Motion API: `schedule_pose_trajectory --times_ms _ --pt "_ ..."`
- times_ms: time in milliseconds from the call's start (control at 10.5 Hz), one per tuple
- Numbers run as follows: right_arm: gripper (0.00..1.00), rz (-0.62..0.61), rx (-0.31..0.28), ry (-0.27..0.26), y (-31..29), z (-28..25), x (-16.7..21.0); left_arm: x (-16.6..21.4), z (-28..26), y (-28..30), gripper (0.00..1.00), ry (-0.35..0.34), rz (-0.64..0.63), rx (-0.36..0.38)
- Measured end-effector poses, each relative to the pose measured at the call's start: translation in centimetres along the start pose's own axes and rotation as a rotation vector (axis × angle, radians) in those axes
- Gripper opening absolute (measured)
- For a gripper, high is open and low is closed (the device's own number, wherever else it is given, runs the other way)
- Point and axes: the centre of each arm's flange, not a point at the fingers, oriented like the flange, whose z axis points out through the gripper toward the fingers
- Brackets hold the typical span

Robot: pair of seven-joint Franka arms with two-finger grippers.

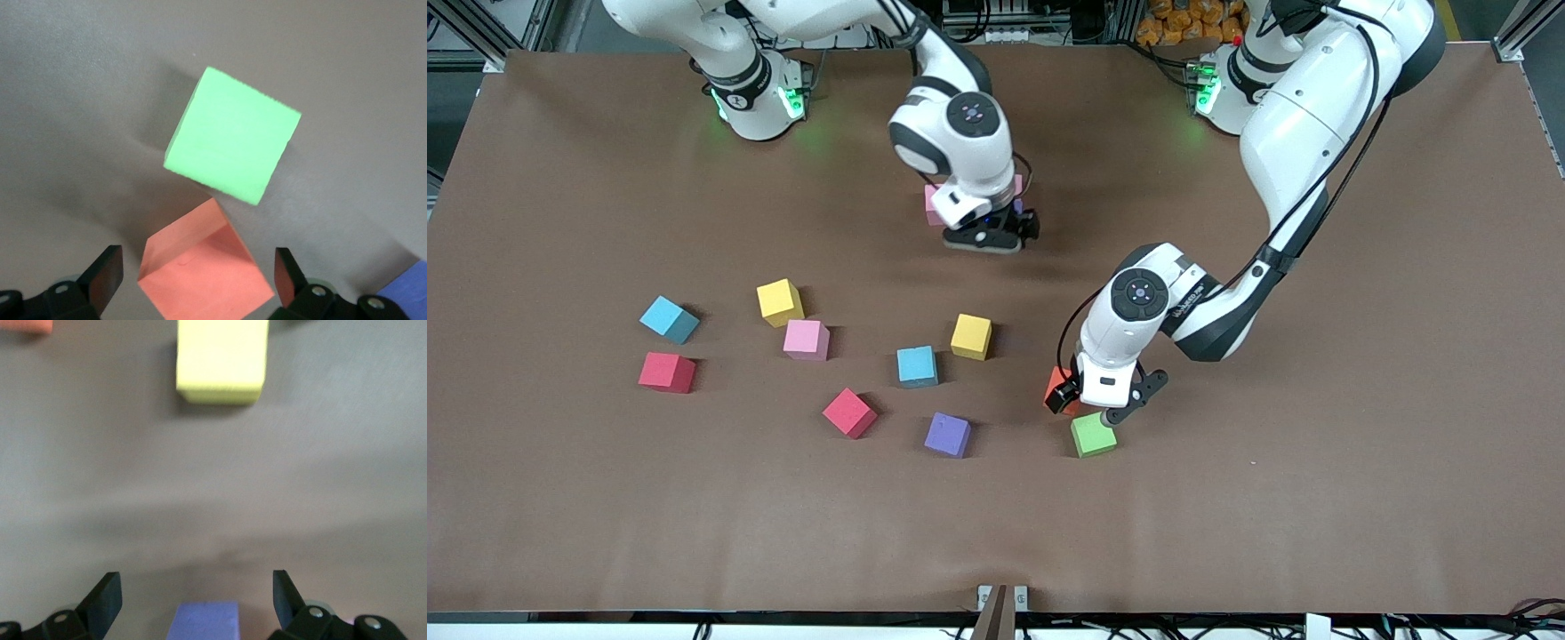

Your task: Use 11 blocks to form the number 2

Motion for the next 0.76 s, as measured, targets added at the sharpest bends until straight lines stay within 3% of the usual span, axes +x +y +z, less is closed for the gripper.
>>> schedule_pose_trajectory --times_ms 382,765 --pt "1.0 -0.044 -0.132 -0.053 11.2 -0.9 12.4 0.4 -1.0 1.0 1.0 0.002 -0.364 -0.038" --pt "1.0 -0.135 -0.2 -0.063 20.0 -0.7 19.2 -0.8 -0.7 1.5 1.0 -0.016 -0.604 -0.053"
